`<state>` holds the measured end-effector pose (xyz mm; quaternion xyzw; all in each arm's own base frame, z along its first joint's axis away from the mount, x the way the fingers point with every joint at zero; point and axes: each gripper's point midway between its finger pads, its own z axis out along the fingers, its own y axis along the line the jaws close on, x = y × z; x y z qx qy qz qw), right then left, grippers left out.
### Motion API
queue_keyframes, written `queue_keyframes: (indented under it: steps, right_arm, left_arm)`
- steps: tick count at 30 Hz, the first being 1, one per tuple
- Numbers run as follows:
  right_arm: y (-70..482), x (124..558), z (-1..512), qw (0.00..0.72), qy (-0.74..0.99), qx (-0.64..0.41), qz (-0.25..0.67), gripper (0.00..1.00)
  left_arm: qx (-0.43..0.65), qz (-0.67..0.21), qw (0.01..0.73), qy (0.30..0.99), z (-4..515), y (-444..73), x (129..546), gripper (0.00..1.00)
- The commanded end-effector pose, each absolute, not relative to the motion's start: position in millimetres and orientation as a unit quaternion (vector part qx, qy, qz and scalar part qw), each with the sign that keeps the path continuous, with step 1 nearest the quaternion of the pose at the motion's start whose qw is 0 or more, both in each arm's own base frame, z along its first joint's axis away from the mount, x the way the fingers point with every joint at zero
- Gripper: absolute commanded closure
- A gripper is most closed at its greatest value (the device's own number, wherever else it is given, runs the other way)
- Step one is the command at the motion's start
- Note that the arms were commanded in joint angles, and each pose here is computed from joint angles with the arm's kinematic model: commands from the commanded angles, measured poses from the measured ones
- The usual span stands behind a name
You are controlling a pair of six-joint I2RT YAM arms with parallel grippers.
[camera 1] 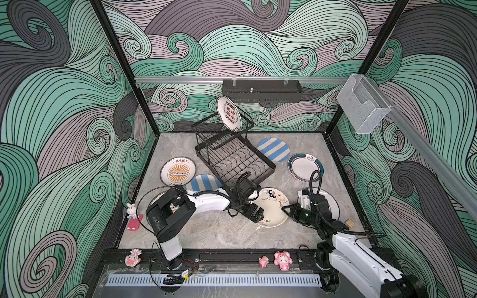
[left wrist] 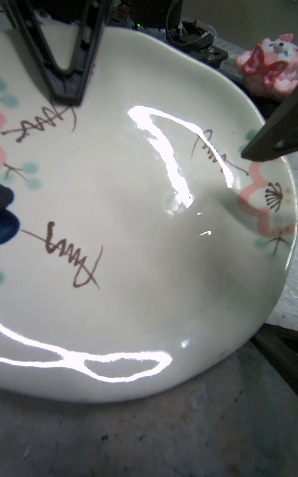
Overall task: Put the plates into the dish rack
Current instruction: 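Lift the floral plate upright with the right gripper while the left gripper draws back, then carry the upright floral plate to the rack and lower it into the slots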
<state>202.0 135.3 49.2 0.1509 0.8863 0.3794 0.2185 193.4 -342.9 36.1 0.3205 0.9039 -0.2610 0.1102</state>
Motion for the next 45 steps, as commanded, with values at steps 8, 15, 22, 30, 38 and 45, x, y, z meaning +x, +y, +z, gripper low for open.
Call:
queue_keyframes:
  steps: [8, 15, 22, 30, 38, 45]
  right_arm:
    - [124.4, 205.8, 96.9, 0.240, 0.912, 0.094, 0.319, 1.00]
    - [117.2, 230.4, 157.1, 0.295, 0.913, 0.048, 0.278, 1.00]
    - [117.5, 254.4, 222.1, 0.346, 0.903, 0.003, 0.255, 1.00]
    - [123.1, 268.4, 268.8, 0.376, 0.890, -0.022, 0.256, 1.00]
    - [153.8, 305.1, 352.8, 0.441, 0.857, -0.073, 0.257, 1.00]
    - [207.0, 354.8, 430.6, 0.526, 0.821, -0.145, 0.166, 1.00]
  left_arm:
    - [0.313, -0.304, 0.116, 0.892, 94.1, -364.1, 188.4, 0.01]
    - [0.276, -0.300, 0.108, 0.907, 120.8, -324.8, 184.0, 0.01]
    - [0.215, -0.329, 0.139, 0.909, 159.6, -267.1, 195.6, 0.02]
    - [0.162, -0.319, 0.196, 0.913, 180.1, -212.4, 217.0, 0.02]
    - [0.109, -0.316, 0.235, 0.913, 207.4, -171.7, 244.9, 0.01]
    - [0.081, -0.315, 0.260, 0.909, 212.4, -154.0, 268.8, 0.01]
